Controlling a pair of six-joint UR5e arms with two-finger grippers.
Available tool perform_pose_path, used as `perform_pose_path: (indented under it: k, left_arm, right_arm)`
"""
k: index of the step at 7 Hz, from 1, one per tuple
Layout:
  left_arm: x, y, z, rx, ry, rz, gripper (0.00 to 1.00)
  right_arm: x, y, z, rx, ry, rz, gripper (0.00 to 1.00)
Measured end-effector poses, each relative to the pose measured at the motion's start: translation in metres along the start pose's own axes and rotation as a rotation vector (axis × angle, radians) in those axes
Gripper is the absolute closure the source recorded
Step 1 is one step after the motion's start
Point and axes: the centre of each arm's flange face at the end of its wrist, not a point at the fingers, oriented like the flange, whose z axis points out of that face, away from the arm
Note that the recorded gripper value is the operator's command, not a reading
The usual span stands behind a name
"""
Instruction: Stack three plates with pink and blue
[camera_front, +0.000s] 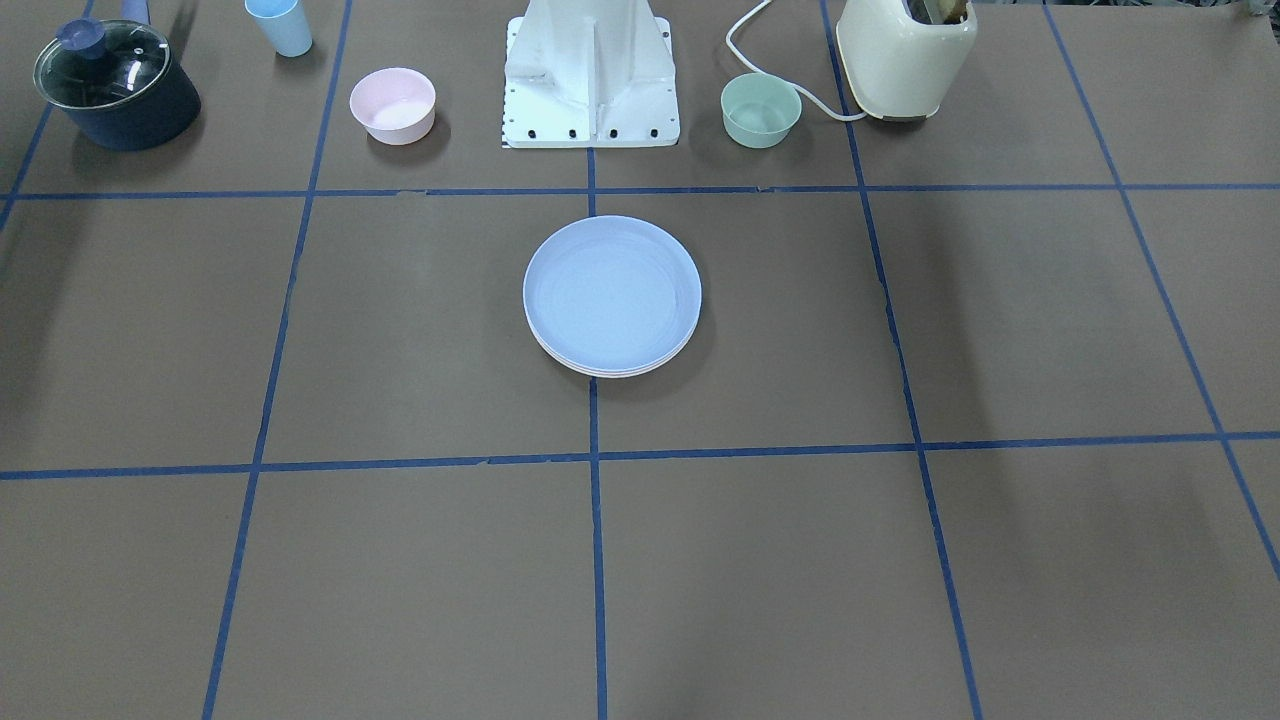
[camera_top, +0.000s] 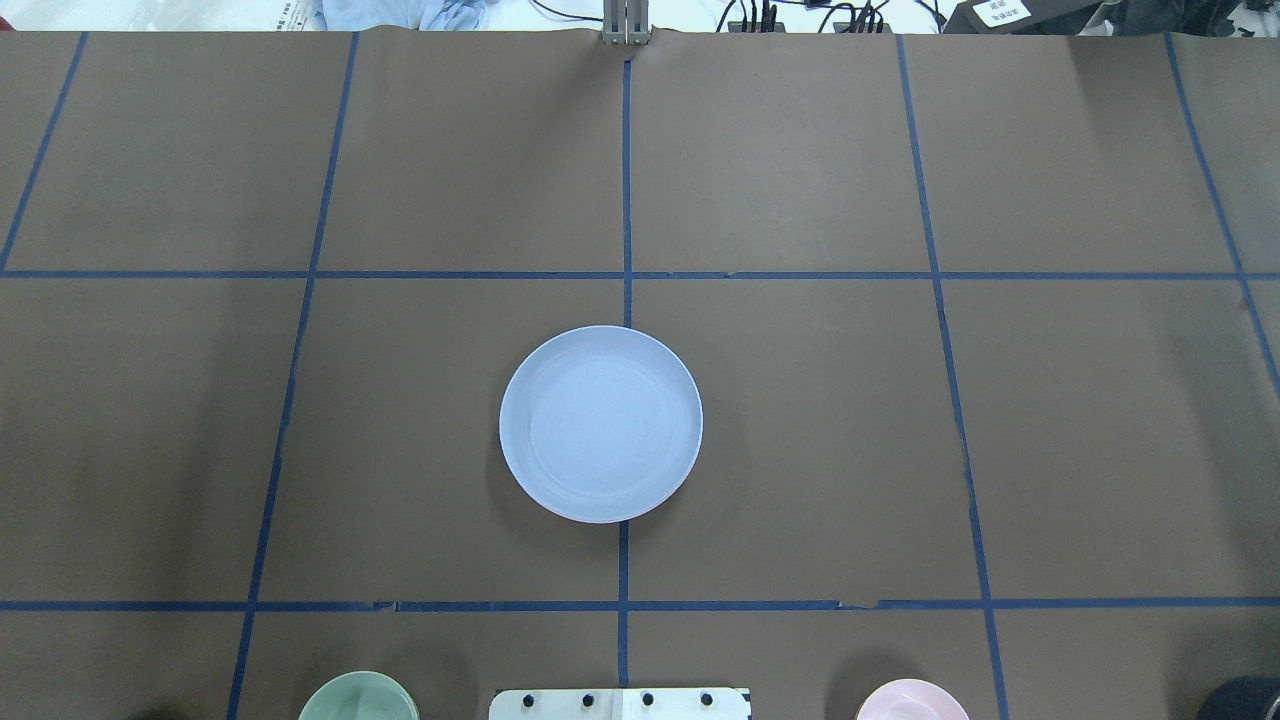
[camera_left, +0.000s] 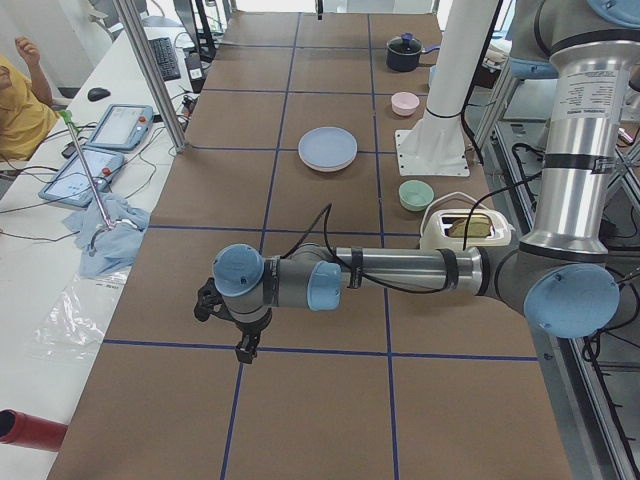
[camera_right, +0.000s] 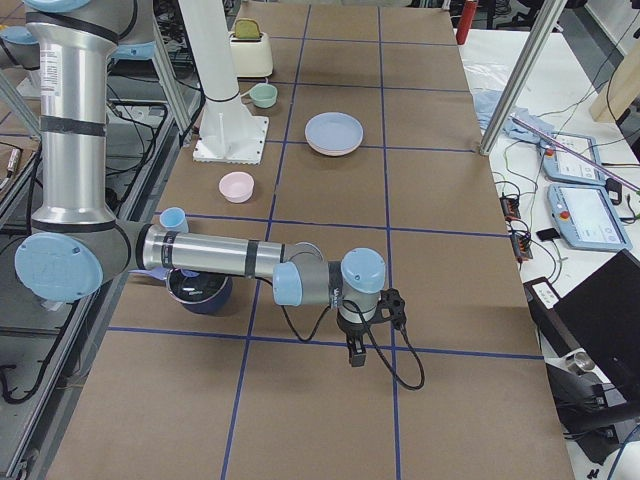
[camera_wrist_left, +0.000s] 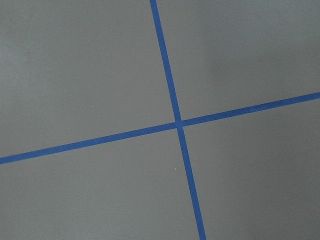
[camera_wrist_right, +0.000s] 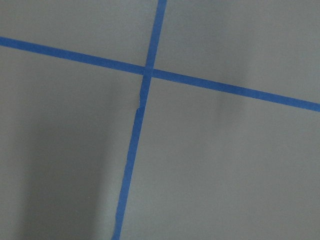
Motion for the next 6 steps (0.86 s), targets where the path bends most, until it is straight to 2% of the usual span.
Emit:
perform_pose_path:
  k: [6]
  left_arm:
    - [-0.002, 0.007, 0.003, 0.030, -0.011, 0.031, 0.00]
  right_arm:
    - [-0.009, -0.003, -0.035, 0.060, -0.003, 0.044, 0.00]
